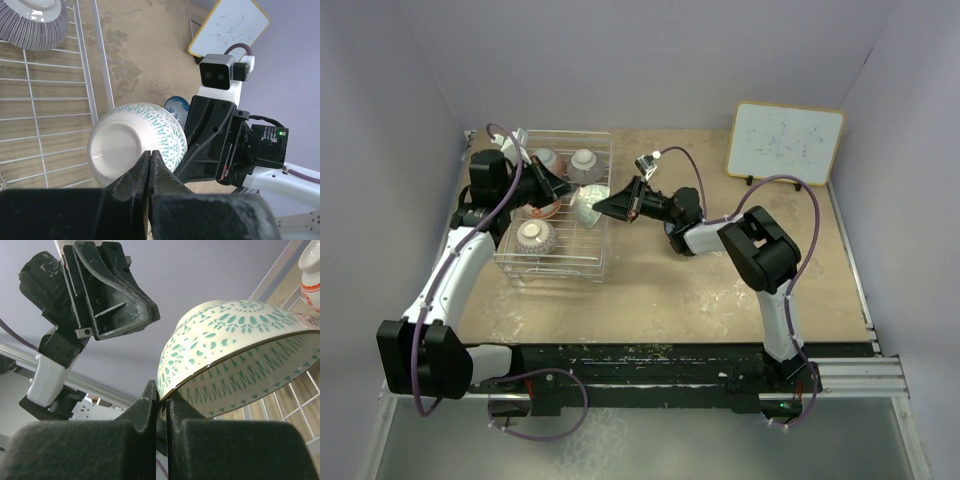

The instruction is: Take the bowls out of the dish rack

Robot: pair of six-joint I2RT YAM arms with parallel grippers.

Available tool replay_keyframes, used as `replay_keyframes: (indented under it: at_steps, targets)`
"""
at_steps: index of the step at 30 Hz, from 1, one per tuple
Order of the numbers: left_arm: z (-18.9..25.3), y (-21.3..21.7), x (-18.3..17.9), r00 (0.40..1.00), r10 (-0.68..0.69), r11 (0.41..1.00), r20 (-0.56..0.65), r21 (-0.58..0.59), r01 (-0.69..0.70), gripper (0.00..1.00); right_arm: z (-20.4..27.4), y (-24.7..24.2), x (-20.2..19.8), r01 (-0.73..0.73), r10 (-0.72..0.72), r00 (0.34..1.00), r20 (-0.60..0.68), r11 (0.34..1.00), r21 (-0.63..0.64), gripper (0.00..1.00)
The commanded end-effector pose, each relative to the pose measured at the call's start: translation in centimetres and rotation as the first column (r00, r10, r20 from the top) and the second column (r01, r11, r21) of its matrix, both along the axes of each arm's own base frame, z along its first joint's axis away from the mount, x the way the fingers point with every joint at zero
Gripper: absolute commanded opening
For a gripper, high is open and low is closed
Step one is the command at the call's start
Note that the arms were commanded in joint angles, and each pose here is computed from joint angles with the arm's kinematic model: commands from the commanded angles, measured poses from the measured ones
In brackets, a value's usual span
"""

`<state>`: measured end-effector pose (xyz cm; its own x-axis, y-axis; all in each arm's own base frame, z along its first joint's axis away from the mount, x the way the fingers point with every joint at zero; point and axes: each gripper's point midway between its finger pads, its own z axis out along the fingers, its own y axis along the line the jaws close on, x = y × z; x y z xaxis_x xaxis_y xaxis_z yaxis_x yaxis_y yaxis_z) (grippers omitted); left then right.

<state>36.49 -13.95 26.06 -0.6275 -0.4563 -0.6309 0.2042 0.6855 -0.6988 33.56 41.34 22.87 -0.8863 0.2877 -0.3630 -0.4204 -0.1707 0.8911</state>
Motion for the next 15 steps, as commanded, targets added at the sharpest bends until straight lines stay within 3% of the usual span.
replay_keyframes:
  at_steps: [1,5,9,15]
  targets:
    - [2.3,0.4,-0.1,0.995,0.028,1.0,0.092,-0.002,-0.028,0.07,5.6,-0.8,-1.5,-0.017,-0.004,0.987,0.158,0.991,0.13,0.0]
    - [3.4,1.3,-0.4,0.989,0.08,0.996,0.123,0.019,-0.083,0.37,6.2,-1.0,-2.0,-0.024,0.004,0.984,0.178,0.994,0.107,0.0]
    - [4.0,2.2,-1.0,0.983,0.109,0.991,0.15,0.067,-0.12,0.59,7.3,-1.3,-2.4,-0.009,-0.004,0.977,0.213,0.998,0.058,0.0]
    - [2.6,3.5,-2.2,0.979,0.139,0.977,0.147,0.143,-0.161,0.73,7.1,-1.7,-1.8,0.07,-0.028,0.954,0.297,0.989,-0.131,0.0]
